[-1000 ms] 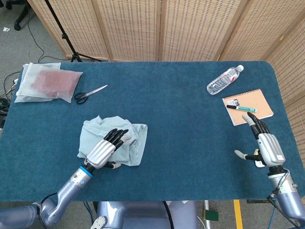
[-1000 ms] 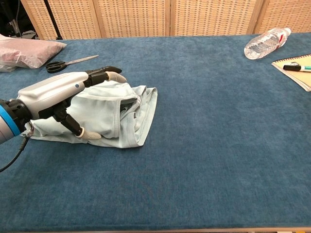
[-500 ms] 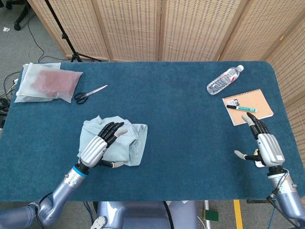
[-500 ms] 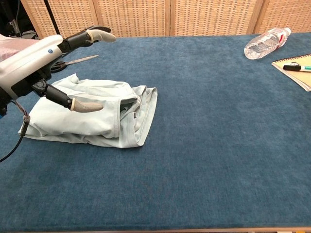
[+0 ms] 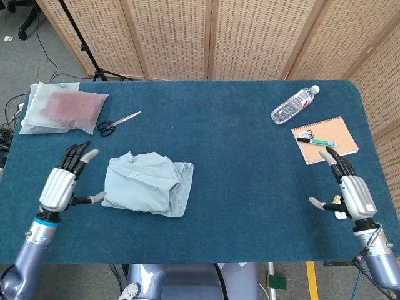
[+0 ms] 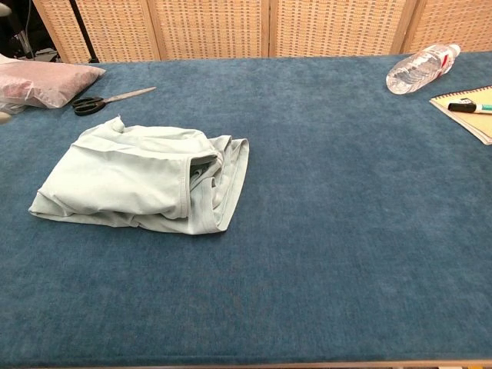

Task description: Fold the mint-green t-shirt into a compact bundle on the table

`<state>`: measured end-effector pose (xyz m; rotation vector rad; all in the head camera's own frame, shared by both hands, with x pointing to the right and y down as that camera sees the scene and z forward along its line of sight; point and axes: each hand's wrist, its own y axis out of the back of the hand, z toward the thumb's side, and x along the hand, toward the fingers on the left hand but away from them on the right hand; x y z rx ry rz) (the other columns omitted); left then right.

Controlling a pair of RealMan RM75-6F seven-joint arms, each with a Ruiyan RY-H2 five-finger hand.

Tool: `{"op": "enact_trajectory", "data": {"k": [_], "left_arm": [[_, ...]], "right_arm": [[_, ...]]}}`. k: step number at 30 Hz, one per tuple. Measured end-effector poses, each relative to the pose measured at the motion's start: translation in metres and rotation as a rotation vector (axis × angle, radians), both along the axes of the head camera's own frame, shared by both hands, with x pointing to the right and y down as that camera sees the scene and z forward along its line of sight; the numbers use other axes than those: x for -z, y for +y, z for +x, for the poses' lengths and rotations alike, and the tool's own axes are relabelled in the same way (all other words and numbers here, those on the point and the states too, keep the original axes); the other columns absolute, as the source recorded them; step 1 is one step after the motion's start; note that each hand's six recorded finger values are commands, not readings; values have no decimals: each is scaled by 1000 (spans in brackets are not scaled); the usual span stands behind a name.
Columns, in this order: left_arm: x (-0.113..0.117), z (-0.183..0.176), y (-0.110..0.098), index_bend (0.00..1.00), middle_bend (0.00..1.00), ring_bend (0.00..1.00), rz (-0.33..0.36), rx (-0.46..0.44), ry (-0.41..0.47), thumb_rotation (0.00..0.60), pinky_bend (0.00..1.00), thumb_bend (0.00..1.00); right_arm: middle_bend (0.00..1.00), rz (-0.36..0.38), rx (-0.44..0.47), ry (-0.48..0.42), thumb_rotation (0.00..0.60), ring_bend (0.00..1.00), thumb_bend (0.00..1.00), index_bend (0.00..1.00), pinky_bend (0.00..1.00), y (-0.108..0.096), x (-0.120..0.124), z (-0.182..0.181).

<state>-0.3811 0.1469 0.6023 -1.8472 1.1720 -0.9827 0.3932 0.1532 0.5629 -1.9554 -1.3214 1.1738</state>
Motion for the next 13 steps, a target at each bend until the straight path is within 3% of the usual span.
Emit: {"op": "enact_trajectory", "data": {"k": [8, 13], "left_arm": [[31, -80, 14, 0, 0, 0, -63, 191, -249, 467, 0, 0], [38, -97, 29, 0, 0, 0, -119, 240, -319, 469, 0, 0]], "right_arm": [[0, 4, 8, 5, 600, 0, 0, 0, 70, 2, 1, -2], [0, 2, 9, 2, 600, 0, 0, 0, 70, 2, 0, -3]]}}
